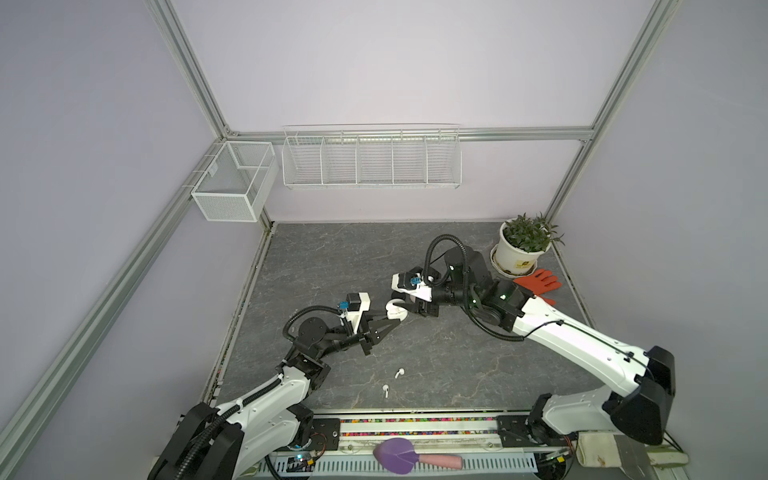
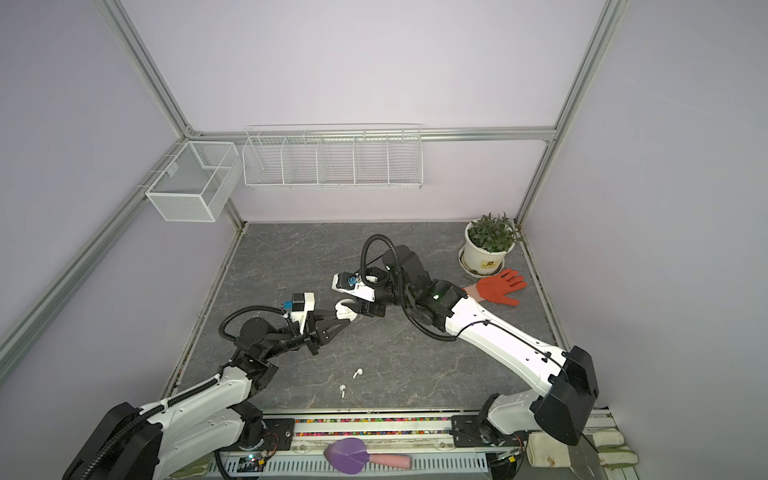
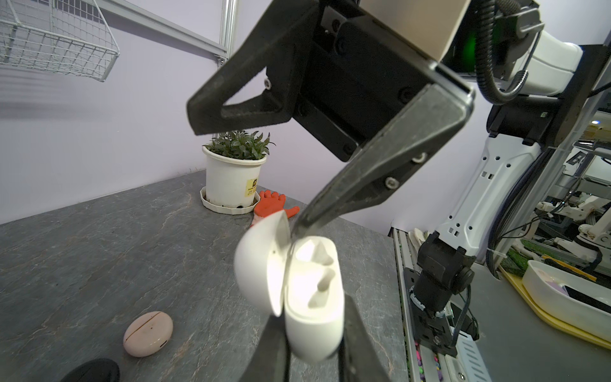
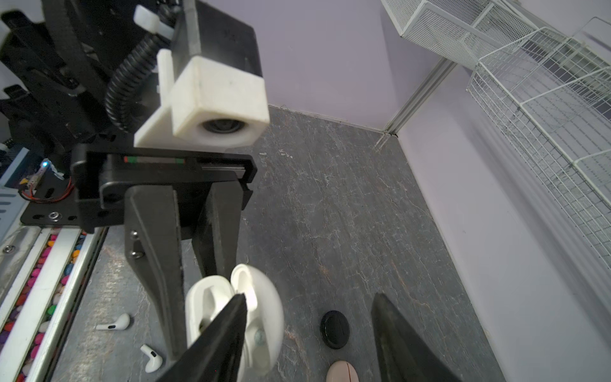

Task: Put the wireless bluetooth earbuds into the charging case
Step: 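Open the right gripper and draw it back from the open case, then move the right gripper over the white earbuds on the table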

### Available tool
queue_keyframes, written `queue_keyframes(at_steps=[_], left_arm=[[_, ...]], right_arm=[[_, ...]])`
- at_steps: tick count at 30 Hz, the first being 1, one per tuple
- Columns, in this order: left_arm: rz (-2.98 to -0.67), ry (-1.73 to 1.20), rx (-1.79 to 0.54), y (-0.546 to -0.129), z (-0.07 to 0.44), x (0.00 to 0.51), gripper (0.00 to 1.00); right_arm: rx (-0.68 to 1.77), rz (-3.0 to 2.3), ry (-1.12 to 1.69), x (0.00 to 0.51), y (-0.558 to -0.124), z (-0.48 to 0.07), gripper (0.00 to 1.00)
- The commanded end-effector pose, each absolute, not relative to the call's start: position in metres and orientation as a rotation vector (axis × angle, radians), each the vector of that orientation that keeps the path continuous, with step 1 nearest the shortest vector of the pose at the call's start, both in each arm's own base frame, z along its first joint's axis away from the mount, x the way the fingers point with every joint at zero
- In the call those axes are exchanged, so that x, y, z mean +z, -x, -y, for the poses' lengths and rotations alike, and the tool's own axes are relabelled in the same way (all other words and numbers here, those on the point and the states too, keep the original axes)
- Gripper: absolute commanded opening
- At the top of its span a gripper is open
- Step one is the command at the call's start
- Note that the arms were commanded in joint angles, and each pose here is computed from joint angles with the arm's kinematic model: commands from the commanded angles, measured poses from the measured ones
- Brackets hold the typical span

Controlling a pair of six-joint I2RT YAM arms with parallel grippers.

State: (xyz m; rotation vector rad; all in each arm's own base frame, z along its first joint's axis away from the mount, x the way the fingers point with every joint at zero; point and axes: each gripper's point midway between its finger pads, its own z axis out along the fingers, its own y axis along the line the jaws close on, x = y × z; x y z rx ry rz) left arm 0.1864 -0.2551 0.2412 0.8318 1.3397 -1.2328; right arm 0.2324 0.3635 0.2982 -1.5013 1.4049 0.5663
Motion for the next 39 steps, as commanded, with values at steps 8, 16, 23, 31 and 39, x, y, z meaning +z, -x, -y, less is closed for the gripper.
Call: queue_keyframes(at_steps=[8, 16, 23, 31, 39], left_arm=[[-1.429, -0.597, -1.110, -0.204, 0.229, 0.229, 0.00], [-1.506, -0.476, -1.023, -0.222, 0.216, 0.223, 0.00], [-1.571, -0.388, -0.924, -0.243, 0.205, 0.216, 0.00], [-1.656, -0.250, -0.839, -0.265, 0.179, 0.195, 0.00], [-1.647, -0.178, -0.771, -0.263, 0.154, 0.197, 0.00]], right_arm=[[0.783, -2.248, 0.861, 0.236, -0.204, -0.296, 0.62], [0.738, -2.387, 0.871, 0.152, -0.163, -0.291, 0.57], [0.671, -2.511, 0.924, 0.121, -0.136, -0.322, 0.53], [0.480, -2.645, 0.922, 0.079, -0.108, -0.351, 0.50], [0.418, -2.657, 1.017, 0.063, -0.091, -0.375, 0.45]])
